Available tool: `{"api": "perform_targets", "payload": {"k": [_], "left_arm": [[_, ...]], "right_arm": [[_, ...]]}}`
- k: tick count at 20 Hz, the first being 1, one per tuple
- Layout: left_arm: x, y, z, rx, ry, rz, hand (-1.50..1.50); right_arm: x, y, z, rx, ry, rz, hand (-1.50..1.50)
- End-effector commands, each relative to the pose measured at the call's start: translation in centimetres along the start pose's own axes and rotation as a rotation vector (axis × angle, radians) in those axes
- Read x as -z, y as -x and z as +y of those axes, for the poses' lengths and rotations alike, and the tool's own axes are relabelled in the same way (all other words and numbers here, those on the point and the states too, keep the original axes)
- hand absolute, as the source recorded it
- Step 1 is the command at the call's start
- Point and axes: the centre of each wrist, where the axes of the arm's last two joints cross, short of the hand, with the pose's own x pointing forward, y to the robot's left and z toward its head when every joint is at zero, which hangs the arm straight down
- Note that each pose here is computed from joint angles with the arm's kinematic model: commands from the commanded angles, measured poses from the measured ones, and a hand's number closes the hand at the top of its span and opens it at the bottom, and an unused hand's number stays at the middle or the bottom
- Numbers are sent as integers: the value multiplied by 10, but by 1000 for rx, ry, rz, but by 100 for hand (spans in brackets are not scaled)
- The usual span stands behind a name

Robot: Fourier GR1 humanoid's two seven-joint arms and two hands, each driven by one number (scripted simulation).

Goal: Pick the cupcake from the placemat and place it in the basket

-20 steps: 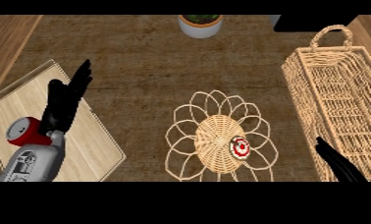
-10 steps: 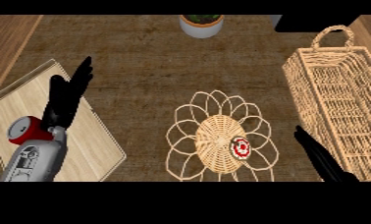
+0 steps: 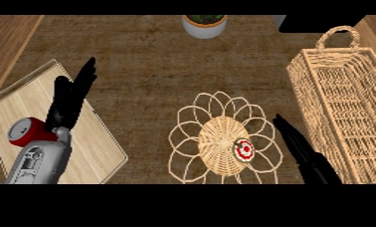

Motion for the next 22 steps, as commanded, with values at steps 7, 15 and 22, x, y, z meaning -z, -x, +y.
{"api": "perform_targets", "payload": {"k": [7,15,22], "left_arm": [[-14,-1,9,5,-9,3,0],[4,-5,10,15,-13,11,0],[-1,3,12,-3,7,4,0]], "right_arm": [[13,-12,0,3,1,-11,-150],[40,-2,32,3,-30,4,-150],[30,20,49,8,-86,40,-150]]}}
